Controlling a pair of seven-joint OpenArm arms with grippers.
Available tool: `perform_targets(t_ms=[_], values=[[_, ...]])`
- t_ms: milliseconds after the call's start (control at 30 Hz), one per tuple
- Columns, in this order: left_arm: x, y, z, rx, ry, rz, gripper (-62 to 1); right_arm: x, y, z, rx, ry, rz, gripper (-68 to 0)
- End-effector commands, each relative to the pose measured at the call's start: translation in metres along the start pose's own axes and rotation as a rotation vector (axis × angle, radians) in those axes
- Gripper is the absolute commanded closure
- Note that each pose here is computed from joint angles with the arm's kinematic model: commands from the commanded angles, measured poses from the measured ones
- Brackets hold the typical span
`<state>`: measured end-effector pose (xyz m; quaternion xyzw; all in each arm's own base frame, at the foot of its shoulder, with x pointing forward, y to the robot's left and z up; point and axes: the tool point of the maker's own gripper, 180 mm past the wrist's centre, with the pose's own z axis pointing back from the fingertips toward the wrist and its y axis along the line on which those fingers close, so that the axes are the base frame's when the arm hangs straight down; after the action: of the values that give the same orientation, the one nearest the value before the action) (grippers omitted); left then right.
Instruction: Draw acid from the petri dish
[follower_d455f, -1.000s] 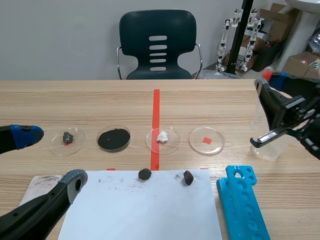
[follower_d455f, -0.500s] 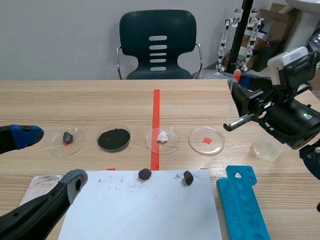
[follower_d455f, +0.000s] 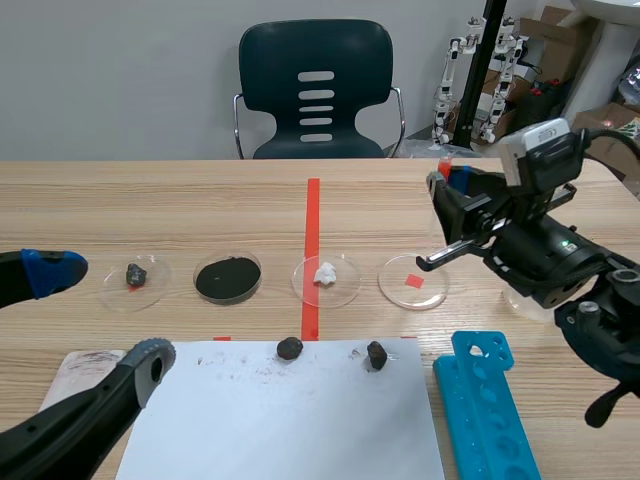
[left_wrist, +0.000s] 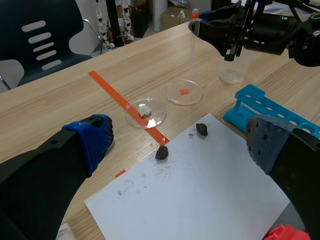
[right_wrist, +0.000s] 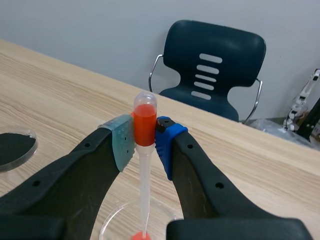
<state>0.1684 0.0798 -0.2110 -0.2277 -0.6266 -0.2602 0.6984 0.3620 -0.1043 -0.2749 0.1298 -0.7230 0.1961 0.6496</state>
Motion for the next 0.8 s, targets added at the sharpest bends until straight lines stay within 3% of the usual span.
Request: perform_targets(t_ms=[0, 167, 400, 767], values=[[0.006, 0.000, -0.001, 0.001, -0.028, 0.011, -55.9, 0.012, -0.008, -0.006, -0.018, -0.047, -0.004, -11.0], [0.006, 0.000, -0.001, 0.001, -0.028, 0.011, -55.9, 0.010, -0.006, -0.004, -0.032, -0.084, -0.027, -11.0], [0.006, 0.000, -0.001, 0.001, -0.028, 0.011, -55.9, 0.003, -0.007, -0.005, -0.082, -0.070, -0.016, -11.0], [0.006, 0.000, -0.001, 0.001, -0.028, 0.011, -55.9, -0.006, -0.006, -0.004, -0.096, -0.050, -0.026, -11.0]])
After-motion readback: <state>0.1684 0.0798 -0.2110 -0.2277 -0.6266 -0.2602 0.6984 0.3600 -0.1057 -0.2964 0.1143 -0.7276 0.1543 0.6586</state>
